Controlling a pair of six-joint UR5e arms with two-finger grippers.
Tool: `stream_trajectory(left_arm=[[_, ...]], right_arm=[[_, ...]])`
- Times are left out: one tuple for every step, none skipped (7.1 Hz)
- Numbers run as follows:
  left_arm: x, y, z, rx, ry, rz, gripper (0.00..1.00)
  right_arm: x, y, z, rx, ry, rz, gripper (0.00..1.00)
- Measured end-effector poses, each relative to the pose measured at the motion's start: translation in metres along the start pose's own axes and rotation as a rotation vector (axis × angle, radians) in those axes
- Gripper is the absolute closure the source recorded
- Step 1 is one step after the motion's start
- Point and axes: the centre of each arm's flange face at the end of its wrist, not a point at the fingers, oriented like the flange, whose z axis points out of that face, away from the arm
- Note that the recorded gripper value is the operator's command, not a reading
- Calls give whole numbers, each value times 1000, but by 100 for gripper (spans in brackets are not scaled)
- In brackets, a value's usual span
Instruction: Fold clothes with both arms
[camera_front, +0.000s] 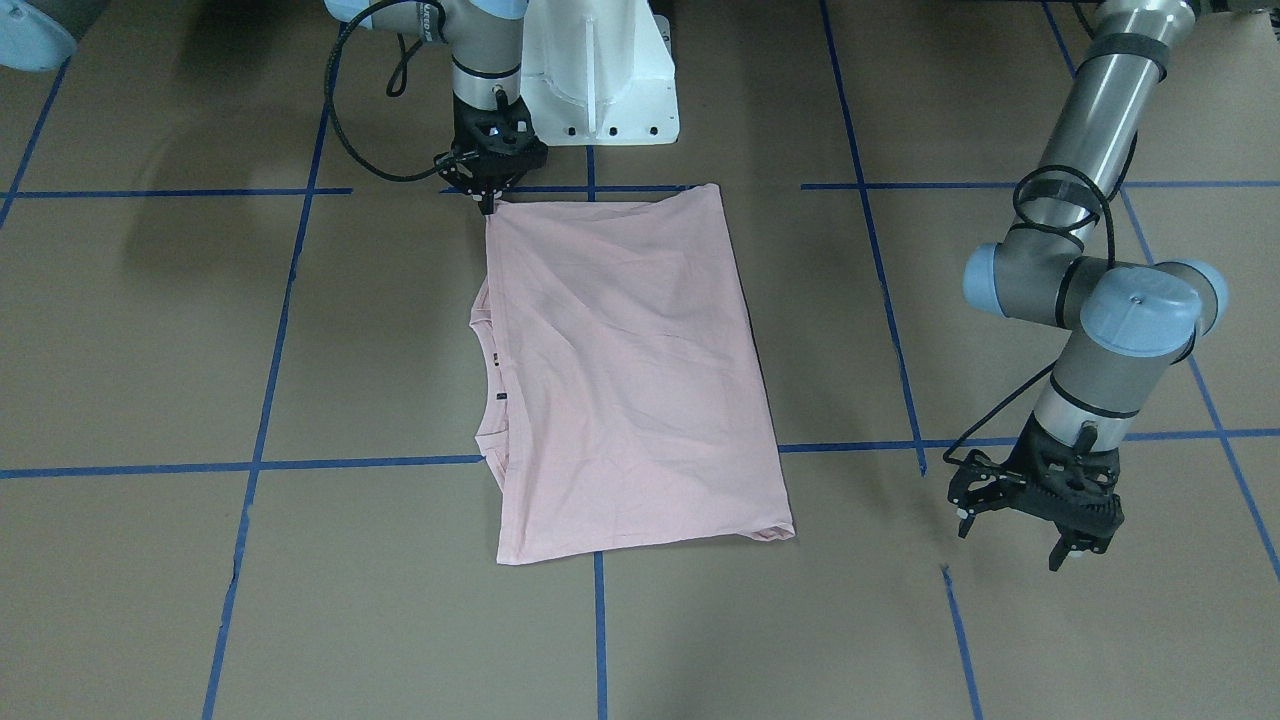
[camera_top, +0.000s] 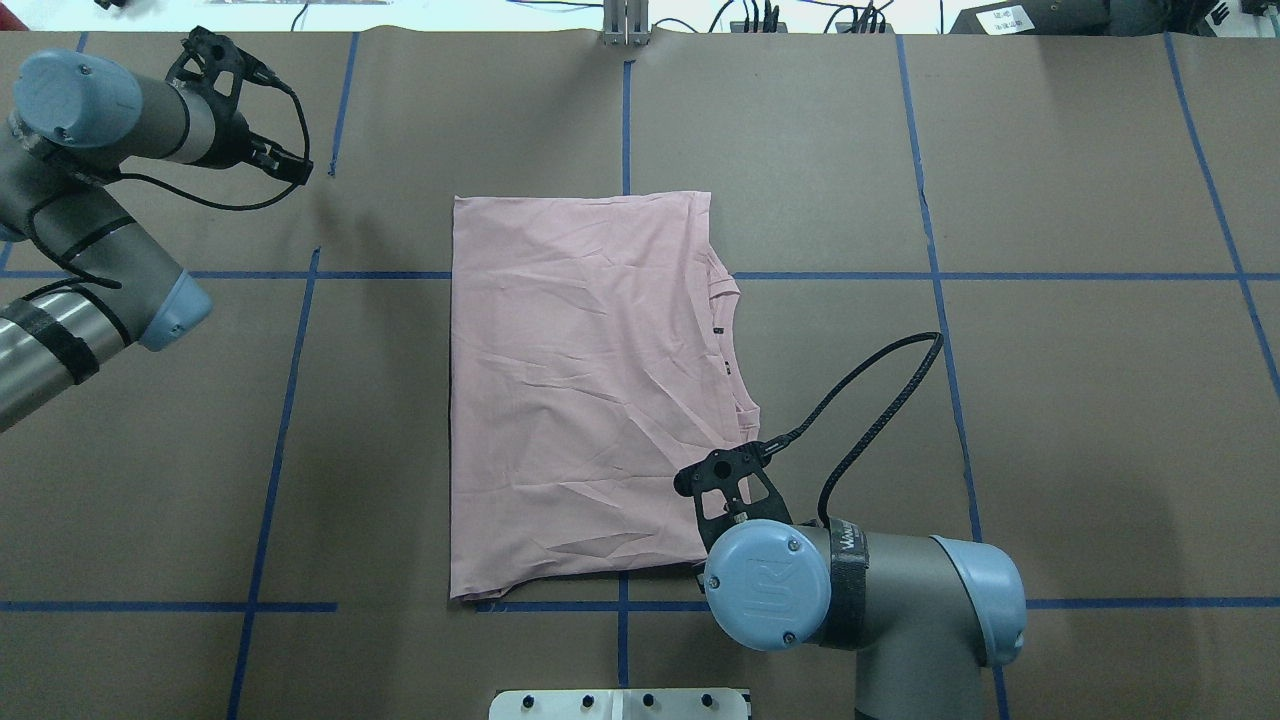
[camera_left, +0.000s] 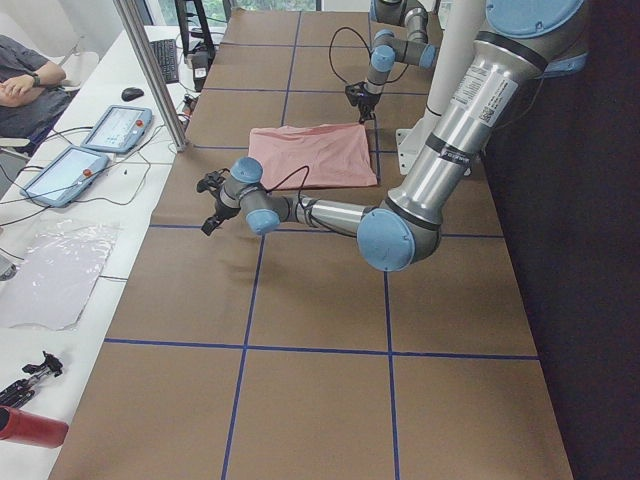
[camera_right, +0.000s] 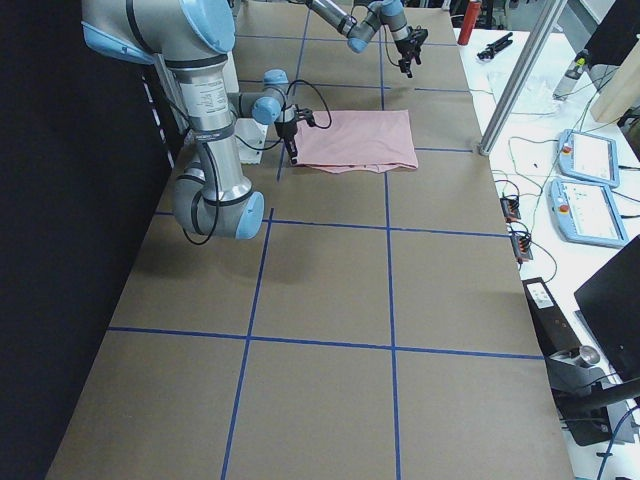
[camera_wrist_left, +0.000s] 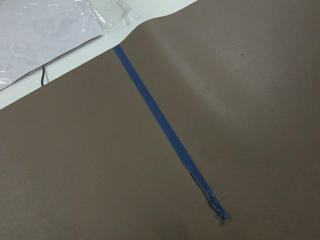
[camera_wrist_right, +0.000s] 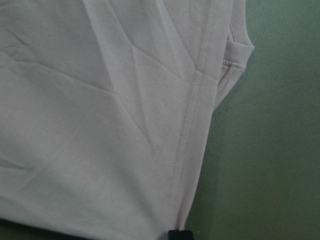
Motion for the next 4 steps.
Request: stream_trajectory(left_arm=[[0, 0, 0, 0, 1, 0, 0], [2, -1, -1, 0, 9, -2, 0], [8, -5, -7, -1, 42, -29, 0], [20, -10, -19, -3, 88, -98, 0]], right_arm=[[2, 0, -8, 5, -15, 38, 0], [7, -4, -21, 17, -39, 58, 0], [18, -15, -40, 43, -74, 83, 0], [34, -28, -55, 79, -124, 118, 0]])
